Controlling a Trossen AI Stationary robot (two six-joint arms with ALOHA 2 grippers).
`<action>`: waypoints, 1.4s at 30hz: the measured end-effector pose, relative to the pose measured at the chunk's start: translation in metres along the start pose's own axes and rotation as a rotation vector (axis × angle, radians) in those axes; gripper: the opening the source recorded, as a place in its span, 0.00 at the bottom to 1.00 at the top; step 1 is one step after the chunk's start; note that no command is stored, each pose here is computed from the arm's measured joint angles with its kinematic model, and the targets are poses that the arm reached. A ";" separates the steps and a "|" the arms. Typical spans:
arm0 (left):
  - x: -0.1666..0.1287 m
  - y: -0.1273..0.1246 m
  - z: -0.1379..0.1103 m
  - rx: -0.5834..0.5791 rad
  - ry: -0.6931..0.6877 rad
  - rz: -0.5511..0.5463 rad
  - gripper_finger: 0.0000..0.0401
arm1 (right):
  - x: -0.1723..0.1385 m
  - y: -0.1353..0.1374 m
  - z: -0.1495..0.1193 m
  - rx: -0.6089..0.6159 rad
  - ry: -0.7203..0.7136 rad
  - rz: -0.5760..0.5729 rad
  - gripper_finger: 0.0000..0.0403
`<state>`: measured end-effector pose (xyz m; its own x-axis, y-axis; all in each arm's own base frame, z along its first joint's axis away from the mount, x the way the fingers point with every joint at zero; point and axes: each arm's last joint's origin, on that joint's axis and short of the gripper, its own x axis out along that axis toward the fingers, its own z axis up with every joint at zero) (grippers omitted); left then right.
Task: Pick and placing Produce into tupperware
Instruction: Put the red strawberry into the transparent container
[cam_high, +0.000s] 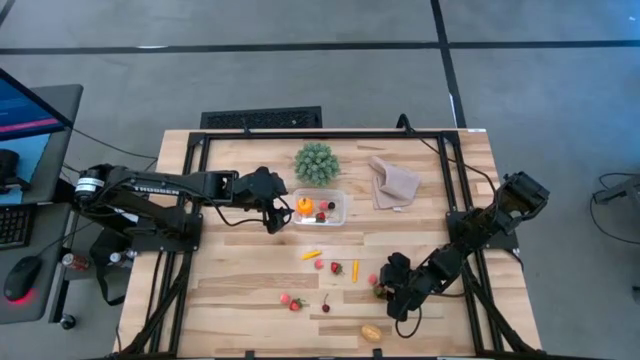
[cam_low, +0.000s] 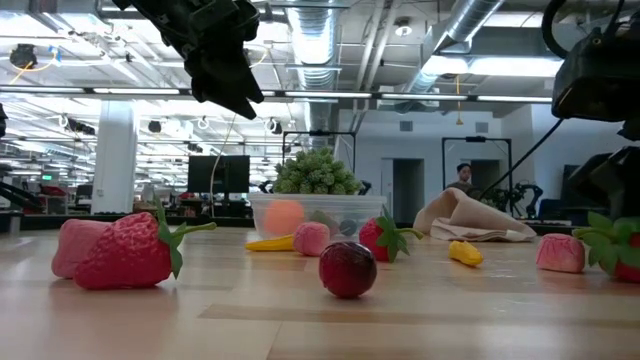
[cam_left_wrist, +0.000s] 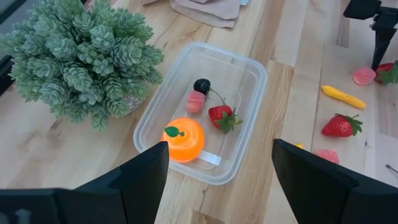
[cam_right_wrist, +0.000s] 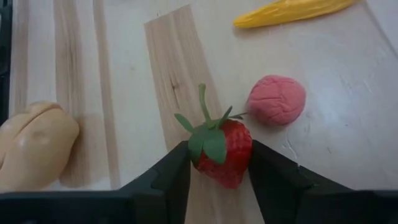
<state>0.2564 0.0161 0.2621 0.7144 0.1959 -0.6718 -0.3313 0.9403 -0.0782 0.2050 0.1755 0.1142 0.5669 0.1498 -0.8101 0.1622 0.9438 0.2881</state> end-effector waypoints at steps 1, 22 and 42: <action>0.000 0.000 0.000 0.000 0.000 0.000 0.68 | 0.000 0.000 0.000 0.000 0.000 0.000 0.35; 0.000 0.000 0.000 0.005 0.000 0.000 0.68 | 0.000 0.006 0.005 0.054 -0.058 0.054 0.32; -0.001 -0.004 -0.001 0.052 0.008 -0.036 0.68 | -0.001 0.013 0.031 0.135 -0.247 0.187 0.34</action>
<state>0.2566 0.0116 0.2619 0.7202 0.1595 -0.6752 -0.2730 0.9598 -0.0645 0.2315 0.1788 0.1351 0.7729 0.2256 -0.5931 0.1326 0.8567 0.4985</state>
